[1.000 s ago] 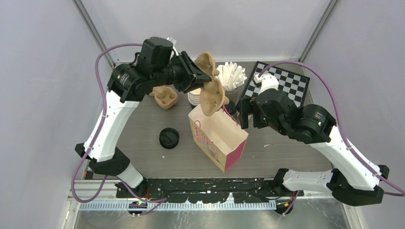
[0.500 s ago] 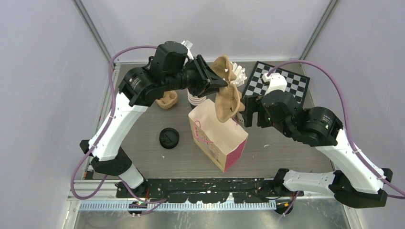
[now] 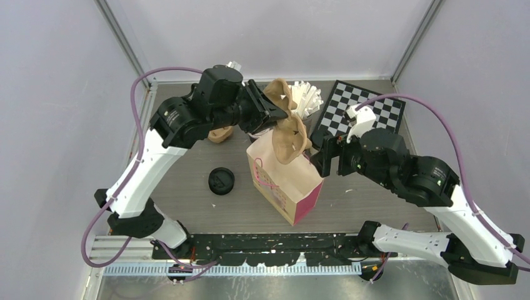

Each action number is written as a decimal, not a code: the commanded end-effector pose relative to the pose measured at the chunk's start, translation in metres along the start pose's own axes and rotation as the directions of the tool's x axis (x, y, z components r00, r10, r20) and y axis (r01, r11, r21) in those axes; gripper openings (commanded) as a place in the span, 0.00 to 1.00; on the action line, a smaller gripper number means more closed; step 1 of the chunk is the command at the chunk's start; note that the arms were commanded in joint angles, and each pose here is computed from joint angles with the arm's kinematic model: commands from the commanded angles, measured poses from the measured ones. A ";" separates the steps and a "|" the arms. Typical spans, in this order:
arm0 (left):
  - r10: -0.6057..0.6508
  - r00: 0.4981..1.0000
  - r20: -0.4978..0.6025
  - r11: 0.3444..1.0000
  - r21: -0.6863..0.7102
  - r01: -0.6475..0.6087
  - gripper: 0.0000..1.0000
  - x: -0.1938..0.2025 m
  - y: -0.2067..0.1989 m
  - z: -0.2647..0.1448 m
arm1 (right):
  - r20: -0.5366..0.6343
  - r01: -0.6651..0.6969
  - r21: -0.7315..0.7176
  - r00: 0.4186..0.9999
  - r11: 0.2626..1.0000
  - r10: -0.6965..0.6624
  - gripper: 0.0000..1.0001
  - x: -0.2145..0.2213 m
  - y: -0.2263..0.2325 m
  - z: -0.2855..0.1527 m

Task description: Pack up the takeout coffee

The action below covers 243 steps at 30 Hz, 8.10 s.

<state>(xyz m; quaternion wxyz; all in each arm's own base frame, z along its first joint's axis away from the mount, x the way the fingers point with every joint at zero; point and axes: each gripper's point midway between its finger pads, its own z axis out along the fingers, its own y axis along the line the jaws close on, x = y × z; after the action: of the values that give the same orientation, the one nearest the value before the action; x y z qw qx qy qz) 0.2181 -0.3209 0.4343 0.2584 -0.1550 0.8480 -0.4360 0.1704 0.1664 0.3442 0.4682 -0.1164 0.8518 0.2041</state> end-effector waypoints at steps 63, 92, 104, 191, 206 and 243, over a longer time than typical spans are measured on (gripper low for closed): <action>-0.023 1.000 0.005 0.993 -0.119 0.023 0.18 0.009 0.047 -0.013 | 0.196 0.194 -0.094 0.965 0.976 -0.173 0.32 -0.014 0.030 0.060; -0.131 0.988 -0.087 0.976 -0.186 0.113 0.18 0.050 0.059 0.008 | 0.185 -0.098 -0.088 0.976 0.991 0.113 0.00 -0.002 0.026 0.065; -0.104 0.993 -0.047 0.945 -0.316 0.084 0.16 0.054 0.102 0.010 | 0.177 -0.134 -0.109 0.972 0.985 0.152 0.00 -0.002 0.031 0.067; -0.005 0.977 -0.215 0.821 -0.558 -0.119 0.09 0.087 0.128 0.029 | 0.148 -0.099 -0.209 0.980 0.973 0.131 0.00 0.025 0.033 0.053; 0.067 0.980 -0.185 0.798 -0.580 -0.164 0.08 0.078 0.142 0.045 | 0.138 -0.094 -0.214 0.983 0.972 0.125 0.00 0.032 0.032 0.055; 0.107 0.956 -0.272 0.754 -0.605 -0.256 0.47 0.088 0.158 0.056 | 0.092 -0.078 -0.187 0.991 0.979 0.097 0.00 0.047 0.029 0.067</action>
<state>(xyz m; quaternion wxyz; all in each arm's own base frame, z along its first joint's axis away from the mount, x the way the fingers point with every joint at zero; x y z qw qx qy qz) 0.1684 -0.3094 0.2360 0.1165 -0.1077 0.9829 -0.0932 0.1832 0.2230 0.2873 0.4910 -0.1063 0.8047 0.3164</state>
